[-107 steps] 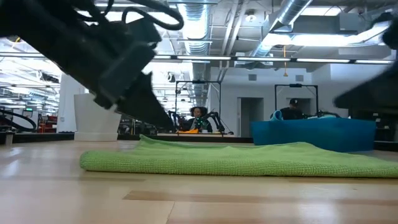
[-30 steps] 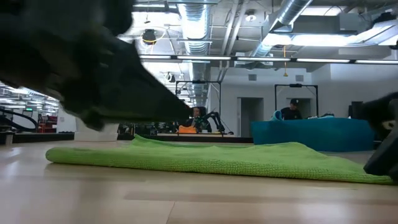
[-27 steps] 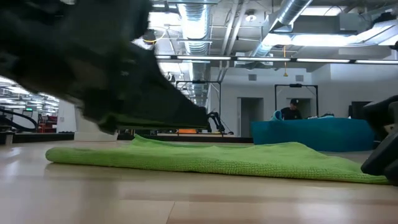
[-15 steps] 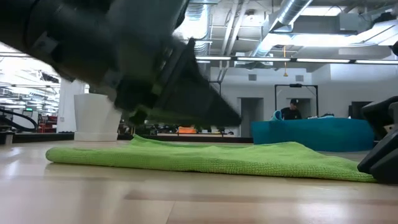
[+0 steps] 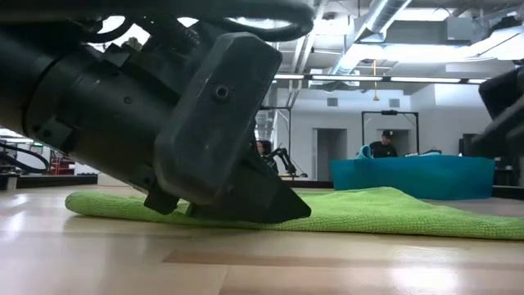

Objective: Fold microfiber towels
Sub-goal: Fold the green microfiber cloth

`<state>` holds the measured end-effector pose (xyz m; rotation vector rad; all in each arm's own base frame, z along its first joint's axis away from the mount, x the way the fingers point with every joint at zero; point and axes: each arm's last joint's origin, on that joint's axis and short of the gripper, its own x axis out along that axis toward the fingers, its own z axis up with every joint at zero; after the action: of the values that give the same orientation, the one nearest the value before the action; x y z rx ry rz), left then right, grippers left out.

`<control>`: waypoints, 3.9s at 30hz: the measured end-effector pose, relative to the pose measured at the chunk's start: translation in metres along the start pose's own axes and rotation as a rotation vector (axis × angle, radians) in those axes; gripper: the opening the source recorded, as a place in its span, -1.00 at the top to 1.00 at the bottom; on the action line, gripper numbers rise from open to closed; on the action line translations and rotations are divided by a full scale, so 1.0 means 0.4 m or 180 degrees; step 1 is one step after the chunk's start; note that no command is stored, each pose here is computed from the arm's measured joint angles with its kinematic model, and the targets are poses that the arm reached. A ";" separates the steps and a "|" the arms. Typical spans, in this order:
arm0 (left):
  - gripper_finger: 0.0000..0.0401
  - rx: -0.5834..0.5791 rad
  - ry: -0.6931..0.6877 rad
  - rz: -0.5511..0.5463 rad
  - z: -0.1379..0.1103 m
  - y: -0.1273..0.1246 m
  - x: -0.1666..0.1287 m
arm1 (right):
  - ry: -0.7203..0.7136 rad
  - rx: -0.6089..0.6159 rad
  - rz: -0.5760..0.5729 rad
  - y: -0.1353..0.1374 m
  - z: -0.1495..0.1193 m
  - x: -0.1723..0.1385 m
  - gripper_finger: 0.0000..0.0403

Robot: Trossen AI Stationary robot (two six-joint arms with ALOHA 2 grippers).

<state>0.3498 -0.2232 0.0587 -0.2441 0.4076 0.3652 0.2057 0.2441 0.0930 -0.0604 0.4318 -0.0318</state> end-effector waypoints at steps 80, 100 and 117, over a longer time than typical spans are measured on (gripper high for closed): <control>0.97 0.0199 0.0270 -0.0093 0.029 -0.130 0.034 | 0.0380 -0.0585 -0.0026 0.026 0.108 0.106 0.94; 0.97 0.0933 0.0980 -0.0249 0.146 -0.121 -0.112 | 0.0504 -0.0415 0.0396 -0.049 0.158 0.193 0.93; 0.97 0.0565 0.0720 0.0310 0.037 -0.052 -0.186 | 0.0251 -0.0454 0.0455 -0.062 0.185 0.211 0.91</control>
<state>0.2996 -0.2596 0.1067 -0.0920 0.6728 0.3958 0.3128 0.2196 0.1267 -0.1689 0.5158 0.1380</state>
